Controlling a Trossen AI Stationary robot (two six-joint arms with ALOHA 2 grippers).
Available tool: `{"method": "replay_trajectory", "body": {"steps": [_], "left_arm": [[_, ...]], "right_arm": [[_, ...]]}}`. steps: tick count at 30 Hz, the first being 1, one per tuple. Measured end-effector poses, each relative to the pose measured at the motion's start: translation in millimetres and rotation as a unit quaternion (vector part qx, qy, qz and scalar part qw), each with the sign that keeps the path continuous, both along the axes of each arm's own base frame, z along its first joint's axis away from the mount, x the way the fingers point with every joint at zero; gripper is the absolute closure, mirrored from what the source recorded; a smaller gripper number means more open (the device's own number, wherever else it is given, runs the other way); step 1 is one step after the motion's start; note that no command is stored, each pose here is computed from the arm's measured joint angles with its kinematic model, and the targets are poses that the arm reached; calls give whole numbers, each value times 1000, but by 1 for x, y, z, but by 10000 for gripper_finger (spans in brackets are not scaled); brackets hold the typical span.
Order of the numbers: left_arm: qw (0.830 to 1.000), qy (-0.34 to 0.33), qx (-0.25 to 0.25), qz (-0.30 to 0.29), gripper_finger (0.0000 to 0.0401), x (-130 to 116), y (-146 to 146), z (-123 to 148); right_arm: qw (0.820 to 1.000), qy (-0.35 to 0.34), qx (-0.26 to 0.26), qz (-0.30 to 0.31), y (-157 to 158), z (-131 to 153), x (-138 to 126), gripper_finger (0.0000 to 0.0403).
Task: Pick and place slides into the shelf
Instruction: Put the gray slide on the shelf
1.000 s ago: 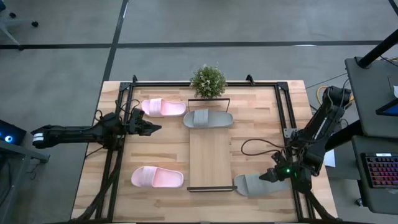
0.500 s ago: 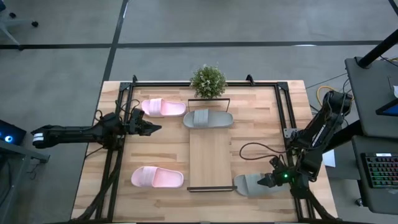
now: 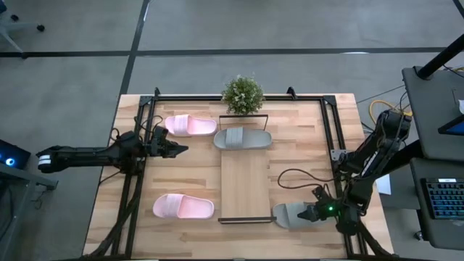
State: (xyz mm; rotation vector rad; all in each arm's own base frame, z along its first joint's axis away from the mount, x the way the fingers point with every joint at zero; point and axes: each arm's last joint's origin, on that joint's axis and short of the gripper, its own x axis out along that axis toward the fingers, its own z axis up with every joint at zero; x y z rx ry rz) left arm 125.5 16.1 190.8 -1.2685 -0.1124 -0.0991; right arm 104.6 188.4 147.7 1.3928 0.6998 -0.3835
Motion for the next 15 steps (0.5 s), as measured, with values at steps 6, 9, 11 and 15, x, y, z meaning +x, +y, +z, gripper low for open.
{"method": "replay_trajectory", "body": {"steps": [6, 9, 11, 15], "left_arm": [[1000, 0, 0, 0, 401, 0, 0, 0], [1000, 0, -1, 0, 401, 0, 0, 0], [1000, 0, -1, 0, 401, 0, 0, 0], [1000, 0, -1, 0, 401, 0, 0, 0]], "right_arm": [[1000, -4, 6, -2, 3, -3, 2, 228], [1000, -9, 9, -3, 5, -5, 3, 250], [1000, -12, 10, -5, 6, -6, 4, 268], [1000, -13, 6, -6, 6, -6, 5, 307]]}}
